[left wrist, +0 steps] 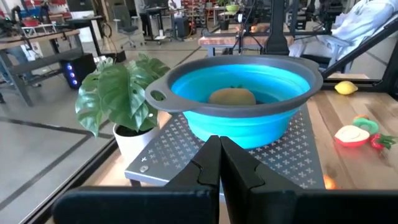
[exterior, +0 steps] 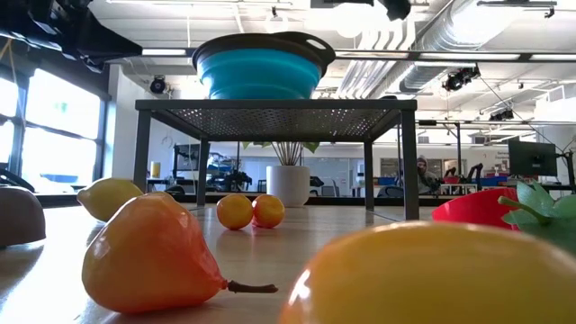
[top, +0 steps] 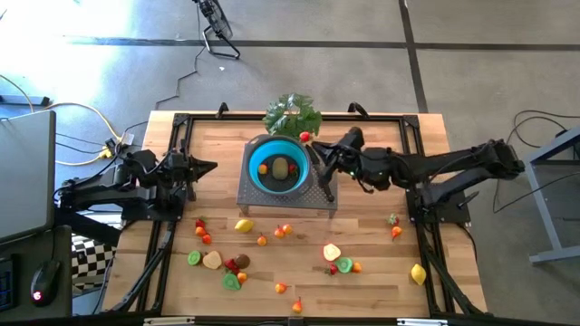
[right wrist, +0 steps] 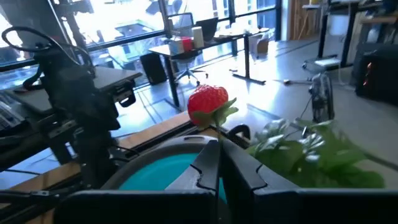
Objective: Pick & Place Fruit
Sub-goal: Put the strawberry into the blue strainer bowl on to the shelf
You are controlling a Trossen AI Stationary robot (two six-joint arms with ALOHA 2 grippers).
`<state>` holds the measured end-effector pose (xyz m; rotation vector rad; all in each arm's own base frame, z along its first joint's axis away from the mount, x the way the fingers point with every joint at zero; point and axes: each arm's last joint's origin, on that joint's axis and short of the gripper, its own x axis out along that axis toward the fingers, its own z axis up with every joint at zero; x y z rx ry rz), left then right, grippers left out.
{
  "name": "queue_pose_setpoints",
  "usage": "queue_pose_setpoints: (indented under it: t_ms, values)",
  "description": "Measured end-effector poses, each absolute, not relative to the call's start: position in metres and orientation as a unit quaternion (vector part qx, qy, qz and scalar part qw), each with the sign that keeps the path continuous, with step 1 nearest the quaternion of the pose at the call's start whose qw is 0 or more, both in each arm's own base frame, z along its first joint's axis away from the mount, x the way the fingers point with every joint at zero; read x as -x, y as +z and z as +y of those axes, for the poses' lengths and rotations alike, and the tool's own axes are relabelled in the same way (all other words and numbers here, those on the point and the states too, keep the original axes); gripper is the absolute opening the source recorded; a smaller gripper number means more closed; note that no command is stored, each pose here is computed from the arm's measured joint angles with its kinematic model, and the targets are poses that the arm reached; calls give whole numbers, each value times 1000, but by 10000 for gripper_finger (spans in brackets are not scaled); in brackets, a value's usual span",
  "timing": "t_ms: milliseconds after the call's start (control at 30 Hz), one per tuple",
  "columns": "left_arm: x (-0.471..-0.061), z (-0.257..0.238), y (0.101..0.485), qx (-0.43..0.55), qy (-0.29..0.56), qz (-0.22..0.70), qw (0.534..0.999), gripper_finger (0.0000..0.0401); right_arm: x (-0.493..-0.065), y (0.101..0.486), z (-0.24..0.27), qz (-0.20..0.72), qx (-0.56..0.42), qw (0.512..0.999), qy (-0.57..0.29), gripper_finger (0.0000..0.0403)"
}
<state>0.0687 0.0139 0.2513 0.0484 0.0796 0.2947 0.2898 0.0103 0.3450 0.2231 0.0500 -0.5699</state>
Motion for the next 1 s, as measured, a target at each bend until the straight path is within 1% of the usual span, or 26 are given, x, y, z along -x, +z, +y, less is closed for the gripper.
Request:
queue_pose_setpoints:
  t_ms: [233, 433, 633, 833, 1000]
  values:
    - [-69, 14, 251, -24, 147, 39, 988, 0, -306, 332, 5, 32, -118, 958, -260, 3]
    - [-69, 14, 251, -23, 147, 39, 988, 0, -307, 331, 2, 38, -149, 962, -227, 3]
    - [-69, 14, 251, -21, 147, 39, 988, 0, -307, 331, 2, 40, -150, 962, -224, 3]
    - [-69, 14, 251, -14, 147, 38, 988, 0, -308, 330, 4, 46, -161, 966, -196, 3]
    - [-69, 14, 251, -11, 147, 37, 988, 0, -315, 321, 5, 64, -170, 966, -185, 3]
